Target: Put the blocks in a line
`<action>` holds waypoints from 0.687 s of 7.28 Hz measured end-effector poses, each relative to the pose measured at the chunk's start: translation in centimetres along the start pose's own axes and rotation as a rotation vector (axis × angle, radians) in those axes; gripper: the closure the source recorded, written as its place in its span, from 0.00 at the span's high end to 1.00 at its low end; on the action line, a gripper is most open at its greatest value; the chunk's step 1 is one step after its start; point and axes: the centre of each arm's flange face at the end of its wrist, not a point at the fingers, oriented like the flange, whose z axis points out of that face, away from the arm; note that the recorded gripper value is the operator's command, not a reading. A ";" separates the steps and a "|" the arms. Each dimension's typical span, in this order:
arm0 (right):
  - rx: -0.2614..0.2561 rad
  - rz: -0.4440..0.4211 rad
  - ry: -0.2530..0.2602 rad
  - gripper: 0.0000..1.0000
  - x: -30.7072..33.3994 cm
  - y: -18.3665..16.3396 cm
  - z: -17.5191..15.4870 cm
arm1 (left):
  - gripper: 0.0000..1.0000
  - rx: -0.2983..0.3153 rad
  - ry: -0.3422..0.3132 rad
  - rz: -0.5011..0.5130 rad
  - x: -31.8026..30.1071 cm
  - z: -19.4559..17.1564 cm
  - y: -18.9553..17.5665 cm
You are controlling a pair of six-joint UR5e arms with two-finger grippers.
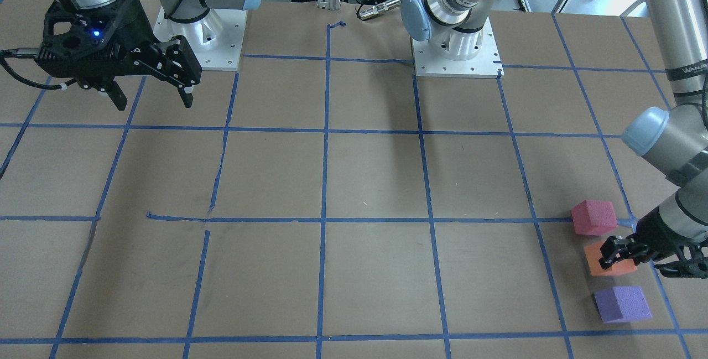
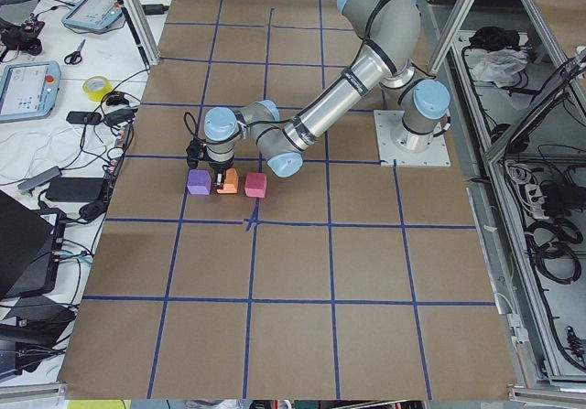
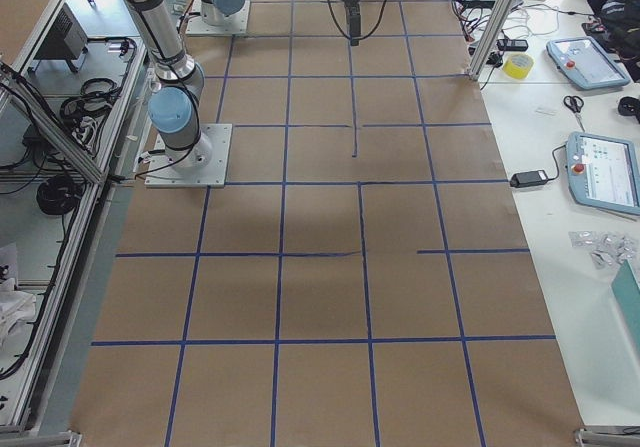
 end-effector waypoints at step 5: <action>0.000 -0.004 0.003 1.00 0.0 0.0 0.0 | 1.00 -0.036 -0.064 0.006 0.2 -1.0 0.6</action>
